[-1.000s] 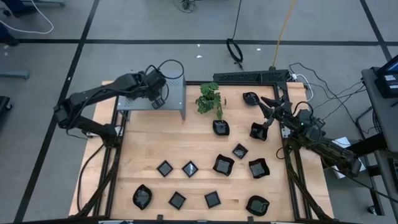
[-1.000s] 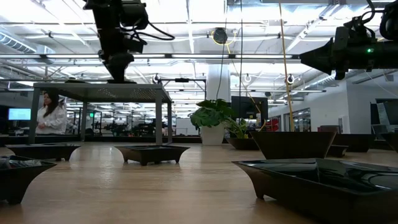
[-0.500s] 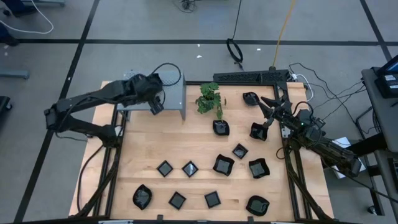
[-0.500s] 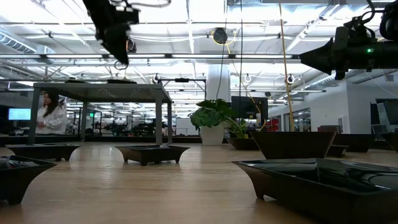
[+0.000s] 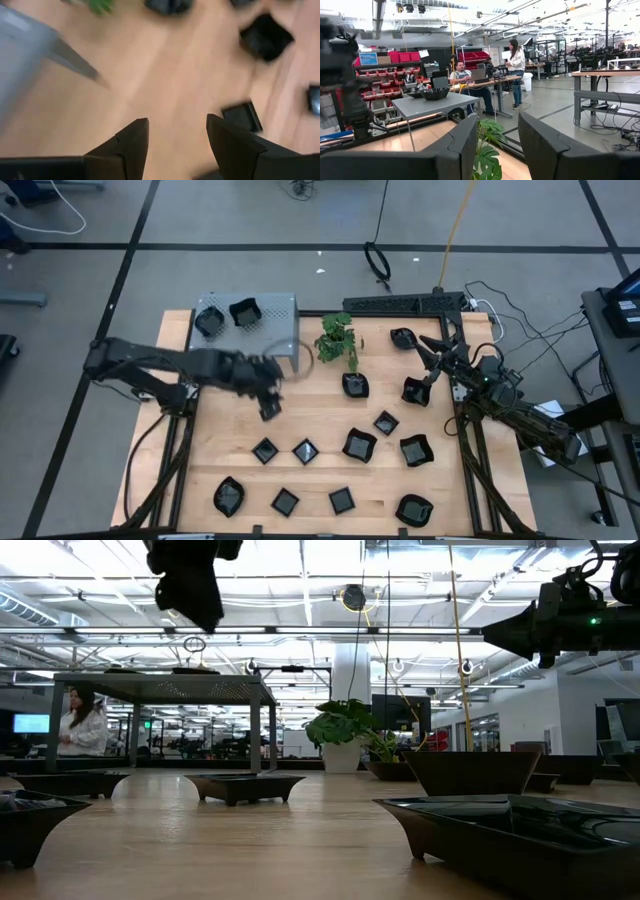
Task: Pick & Place Mini shaped plates
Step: Put the black square plate on the shelf
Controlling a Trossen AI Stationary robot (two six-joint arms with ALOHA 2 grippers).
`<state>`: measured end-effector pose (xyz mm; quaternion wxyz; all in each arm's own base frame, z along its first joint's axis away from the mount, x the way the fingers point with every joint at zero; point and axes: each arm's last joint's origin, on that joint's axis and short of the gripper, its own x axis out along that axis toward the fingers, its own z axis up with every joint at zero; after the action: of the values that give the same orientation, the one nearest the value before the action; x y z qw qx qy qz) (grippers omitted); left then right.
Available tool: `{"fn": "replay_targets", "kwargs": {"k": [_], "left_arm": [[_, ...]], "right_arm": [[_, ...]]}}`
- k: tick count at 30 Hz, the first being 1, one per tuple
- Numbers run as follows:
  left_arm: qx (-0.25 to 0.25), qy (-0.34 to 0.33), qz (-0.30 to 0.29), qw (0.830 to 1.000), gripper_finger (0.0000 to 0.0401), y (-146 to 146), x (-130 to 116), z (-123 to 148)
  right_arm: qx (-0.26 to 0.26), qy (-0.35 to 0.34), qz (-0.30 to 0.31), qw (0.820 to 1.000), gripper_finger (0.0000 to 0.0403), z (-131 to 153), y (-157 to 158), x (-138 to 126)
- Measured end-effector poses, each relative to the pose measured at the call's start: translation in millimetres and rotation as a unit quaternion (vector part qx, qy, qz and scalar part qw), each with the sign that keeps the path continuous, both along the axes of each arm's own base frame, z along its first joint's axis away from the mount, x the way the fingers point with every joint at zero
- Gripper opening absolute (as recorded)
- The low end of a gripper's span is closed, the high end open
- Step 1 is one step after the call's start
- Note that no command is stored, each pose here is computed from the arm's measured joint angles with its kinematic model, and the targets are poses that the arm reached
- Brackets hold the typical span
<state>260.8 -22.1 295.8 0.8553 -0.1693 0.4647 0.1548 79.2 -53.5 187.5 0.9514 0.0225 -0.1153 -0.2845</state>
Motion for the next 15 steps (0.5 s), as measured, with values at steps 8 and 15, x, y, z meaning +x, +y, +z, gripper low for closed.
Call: {"fn": "replay_targets", "kwargs": {"k": [8, 15], "left_arm": [[-0.025, 0.113, 0.007, 0.993, 0.0205, -64, 26, -64], [-0.008, 0.187, 0.014, 0.982, 0.0205, -97, 33, -113]], "right_arm": [[0.0, 0.0, 0.0, 1.0, 0.013, 0, 0, 0], [0.0, 0.0, 0.0, 1.0, 0.013, 0, 0, 0]]}}
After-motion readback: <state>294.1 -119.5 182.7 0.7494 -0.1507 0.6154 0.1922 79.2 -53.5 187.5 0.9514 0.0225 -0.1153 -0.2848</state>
